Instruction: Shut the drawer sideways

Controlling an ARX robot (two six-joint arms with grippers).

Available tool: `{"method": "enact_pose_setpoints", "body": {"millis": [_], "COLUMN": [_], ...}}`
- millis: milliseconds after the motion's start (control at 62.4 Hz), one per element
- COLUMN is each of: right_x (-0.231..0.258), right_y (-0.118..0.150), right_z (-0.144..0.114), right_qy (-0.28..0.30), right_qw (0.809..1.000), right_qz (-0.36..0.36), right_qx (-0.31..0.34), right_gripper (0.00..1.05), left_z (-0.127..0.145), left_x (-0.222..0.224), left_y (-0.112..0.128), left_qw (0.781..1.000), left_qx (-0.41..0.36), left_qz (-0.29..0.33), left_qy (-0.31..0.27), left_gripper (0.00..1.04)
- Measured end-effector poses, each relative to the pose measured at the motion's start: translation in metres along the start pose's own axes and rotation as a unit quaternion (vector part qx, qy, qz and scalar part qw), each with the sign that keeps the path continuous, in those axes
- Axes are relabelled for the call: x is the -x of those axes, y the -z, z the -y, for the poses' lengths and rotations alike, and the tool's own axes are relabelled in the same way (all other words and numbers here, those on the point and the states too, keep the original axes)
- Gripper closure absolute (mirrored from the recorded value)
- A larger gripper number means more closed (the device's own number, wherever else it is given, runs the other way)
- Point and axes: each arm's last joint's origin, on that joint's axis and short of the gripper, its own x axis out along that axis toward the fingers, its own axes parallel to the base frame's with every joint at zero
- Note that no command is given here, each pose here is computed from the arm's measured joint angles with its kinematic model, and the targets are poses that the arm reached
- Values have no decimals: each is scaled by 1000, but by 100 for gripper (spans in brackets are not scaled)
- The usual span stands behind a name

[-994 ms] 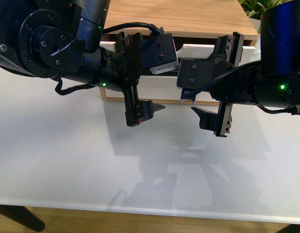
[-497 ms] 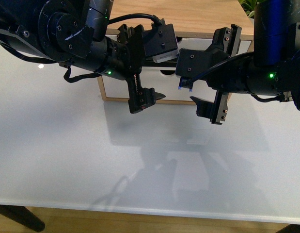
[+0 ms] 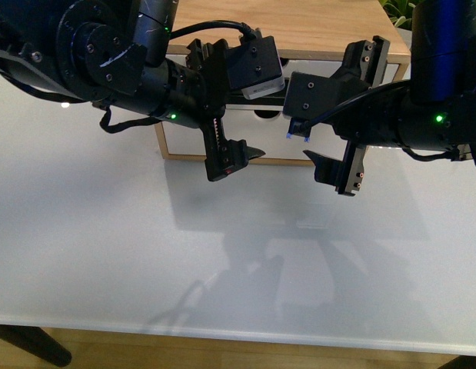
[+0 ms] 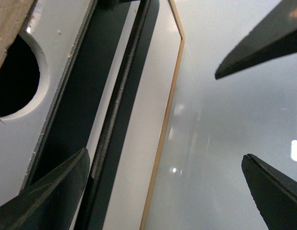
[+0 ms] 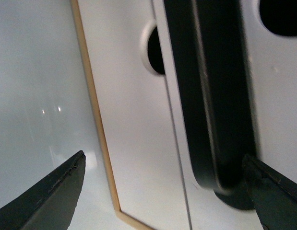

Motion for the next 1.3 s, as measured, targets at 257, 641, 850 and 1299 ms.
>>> {"method": "enact_pose_setpoints", "body": {"millis": [257, 641, 850, 1299], "right_x": [30, 133, 191, 244], "right_y": [8, 14, 23, 29], "right_z": [-5, 7, -8, -44], "right_qy": [4, 123, 298, 291], "right_qw": [999, 966, 801, 774], "right_qz": [-2, 22, 106, 117], "right_qx": [-38, -227, -507, -550], "right_gripper": [9, 9, 46, 103], "left_z": [1, -12, 25, 111], "left_x": [42, 194, 287, 281], "left_y": [-10, -19, -19, -25], "left_qw": [999, 952, 780, 779], "left_qx": [23, 183, 343, 356], "left_qz": [28, 111, 93, 93], "left_qy": [-35, -218, -515, -507], "left_gripper": [9, 9, 42, 103]}}
